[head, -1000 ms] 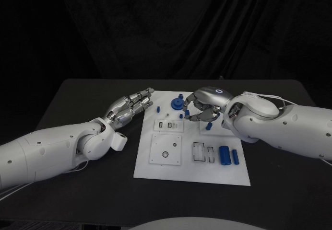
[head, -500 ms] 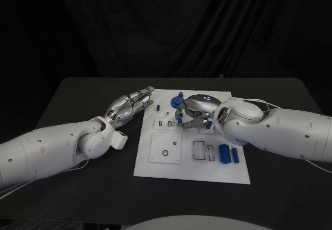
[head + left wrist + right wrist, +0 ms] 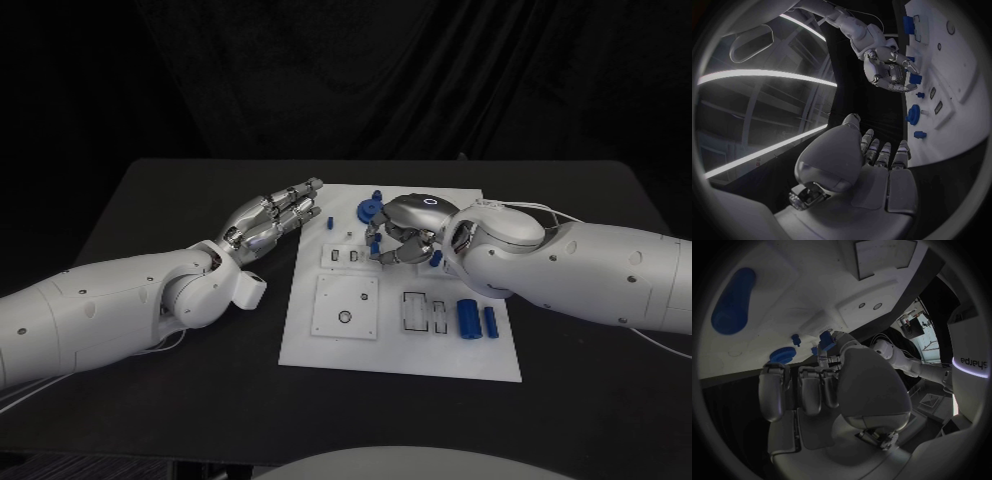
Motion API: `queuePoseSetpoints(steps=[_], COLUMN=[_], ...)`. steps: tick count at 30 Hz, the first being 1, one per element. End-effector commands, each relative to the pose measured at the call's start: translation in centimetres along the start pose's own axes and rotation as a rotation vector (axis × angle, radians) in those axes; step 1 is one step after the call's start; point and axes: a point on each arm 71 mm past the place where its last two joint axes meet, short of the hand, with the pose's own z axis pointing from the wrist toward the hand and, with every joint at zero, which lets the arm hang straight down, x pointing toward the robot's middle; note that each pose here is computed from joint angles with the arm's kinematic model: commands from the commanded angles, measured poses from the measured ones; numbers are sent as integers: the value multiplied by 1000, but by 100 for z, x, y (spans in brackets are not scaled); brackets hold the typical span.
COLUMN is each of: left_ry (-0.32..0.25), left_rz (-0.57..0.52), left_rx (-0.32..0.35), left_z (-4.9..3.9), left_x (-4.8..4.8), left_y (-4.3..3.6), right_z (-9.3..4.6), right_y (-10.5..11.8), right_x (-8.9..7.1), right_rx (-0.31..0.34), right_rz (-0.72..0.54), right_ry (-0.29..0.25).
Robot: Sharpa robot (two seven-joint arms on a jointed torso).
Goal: Assemble the parts on the task board
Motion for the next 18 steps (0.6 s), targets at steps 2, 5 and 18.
queuePoseSetpoints(steps=[2,5,18], left_ry=[16,17,18], left_rz=[-10,-10,-11], left_rx=[9,9,8], left_z=[6,7,11], left_x=[26,27,29], left_y=[1,1,3], right_z=[10,20,46], right_y=[-17,-29,-40], right_x=[23,28,48], right_rx=[17,23,33], right_rz=[-1,-3,-36], right_ry=[11,13,31])
